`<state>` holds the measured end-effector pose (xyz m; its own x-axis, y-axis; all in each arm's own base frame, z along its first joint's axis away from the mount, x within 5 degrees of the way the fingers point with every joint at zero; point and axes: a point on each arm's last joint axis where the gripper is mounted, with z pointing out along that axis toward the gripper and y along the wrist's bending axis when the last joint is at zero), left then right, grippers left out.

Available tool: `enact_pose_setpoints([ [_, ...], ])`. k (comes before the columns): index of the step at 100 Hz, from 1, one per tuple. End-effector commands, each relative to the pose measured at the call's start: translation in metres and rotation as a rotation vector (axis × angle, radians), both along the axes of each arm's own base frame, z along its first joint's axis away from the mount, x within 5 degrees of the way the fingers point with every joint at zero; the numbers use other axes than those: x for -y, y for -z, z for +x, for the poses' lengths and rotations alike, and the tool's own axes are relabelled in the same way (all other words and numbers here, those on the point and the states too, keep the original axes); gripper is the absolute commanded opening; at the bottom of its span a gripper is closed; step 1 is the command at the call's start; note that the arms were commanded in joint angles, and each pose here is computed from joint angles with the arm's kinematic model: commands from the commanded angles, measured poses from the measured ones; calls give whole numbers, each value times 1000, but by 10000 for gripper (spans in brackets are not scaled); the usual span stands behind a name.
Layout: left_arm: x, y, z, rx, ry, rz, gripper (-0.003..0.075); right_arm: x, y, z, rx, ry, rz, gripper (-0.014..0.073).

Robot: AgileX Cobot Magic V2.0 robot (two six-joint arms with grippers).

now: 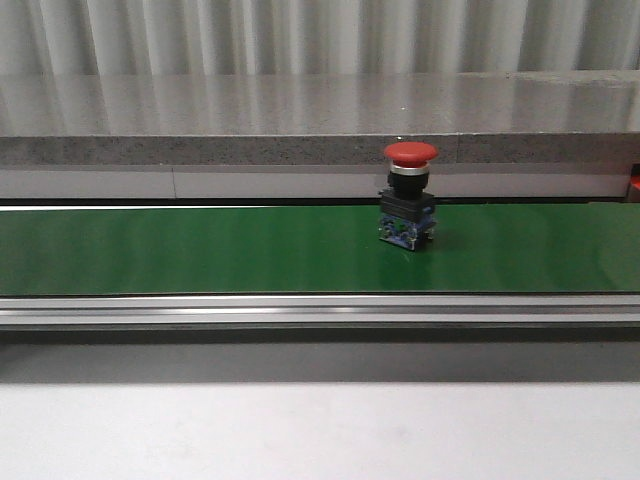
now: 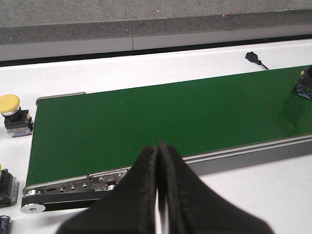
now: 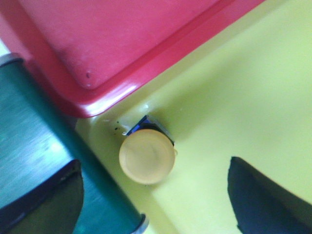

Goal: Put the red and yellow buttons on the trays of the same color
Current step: 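Release the yellow button into the yellow tray, return right gripper to conveyor, then grasp the red button at the conveyor end with the right gripper, lift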

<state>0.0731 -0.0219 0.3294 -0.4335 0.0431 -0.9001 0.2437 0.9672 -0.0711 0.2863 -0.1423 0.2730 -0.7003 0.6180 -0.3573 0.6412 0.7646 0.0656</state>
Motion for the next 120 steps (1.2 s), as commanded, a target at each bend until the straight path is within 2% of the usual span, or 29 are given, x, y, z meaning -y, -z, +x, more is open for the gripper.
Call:
enact_pose_setpoints([
  [1,1,-15,2,88,-1,-28,-20,-12,-35,-9,86,-52,-63,603],
  [26,1,-15,2,88,-1,-28,-20,-57,-67,-24,117,-215,-93,603],
  [45,1,-15,2,88,-1,-28,-20,-85,-75,-29,118,-313,-87,603],
  [56,1,-15,2,88,-1,-28,-20,-104,-75,-26,114,-396,-86,603],
  [79,1,-15,2,88,-1,-28,-20,-157,-75,-22,114,-675,-108,603],
  [89,1,-15,2,88,-1,-28,-20,-178,-71,-19,101,-781,-89,603],
  [108,1,-15,2,88,-1,-28,-20,-201,-56,-5,2,-927,-32,603],
  [120,1,-15,2,88,-1,-28,-20,-207,-48,12,-13,-971,-20,603],
])
